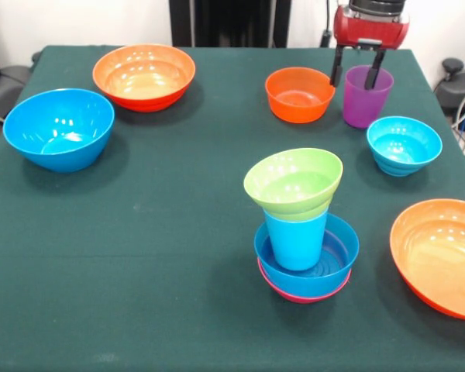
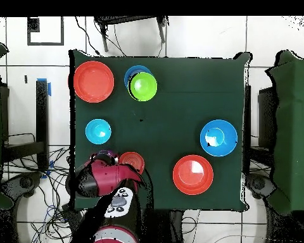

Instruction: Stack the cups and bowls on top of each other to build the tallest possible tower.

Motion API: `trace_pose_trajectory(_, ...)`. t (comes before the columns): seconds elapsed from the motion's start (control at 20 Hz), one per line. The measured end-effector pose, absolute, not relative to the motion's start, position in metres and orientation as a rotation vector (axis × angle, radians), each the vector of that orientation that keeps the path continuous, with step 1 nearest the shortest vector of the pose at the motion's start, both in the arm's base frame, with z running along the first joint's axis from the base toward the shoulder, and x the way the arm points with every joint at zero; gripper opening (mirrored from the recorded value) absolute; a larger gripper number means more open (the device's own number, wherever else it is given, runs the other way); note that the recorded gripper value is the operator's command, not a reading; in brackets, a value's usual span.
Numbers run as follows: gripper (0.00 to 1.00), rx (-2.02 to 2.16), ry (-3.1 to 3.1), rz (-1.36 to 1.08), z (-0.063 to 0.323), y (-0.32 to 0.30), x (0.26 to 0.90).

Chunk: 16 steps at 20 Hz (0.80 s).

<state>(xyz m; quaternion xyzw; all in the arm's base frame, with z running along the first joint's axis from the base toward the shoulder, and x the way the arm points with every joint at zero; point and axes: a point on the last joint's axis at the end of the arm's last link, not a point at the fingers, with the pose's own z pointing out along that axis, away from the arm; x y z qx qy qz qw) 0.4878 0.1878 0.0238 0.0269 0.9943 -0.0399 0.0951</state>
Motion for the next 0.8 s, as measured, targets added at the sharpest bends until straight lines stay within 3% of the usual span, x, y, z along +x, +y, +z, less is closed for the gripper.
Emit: trace_pose_trajectory(0.8,1.0,0.069,2.937,-0.127,0.006,0.185,0.464)
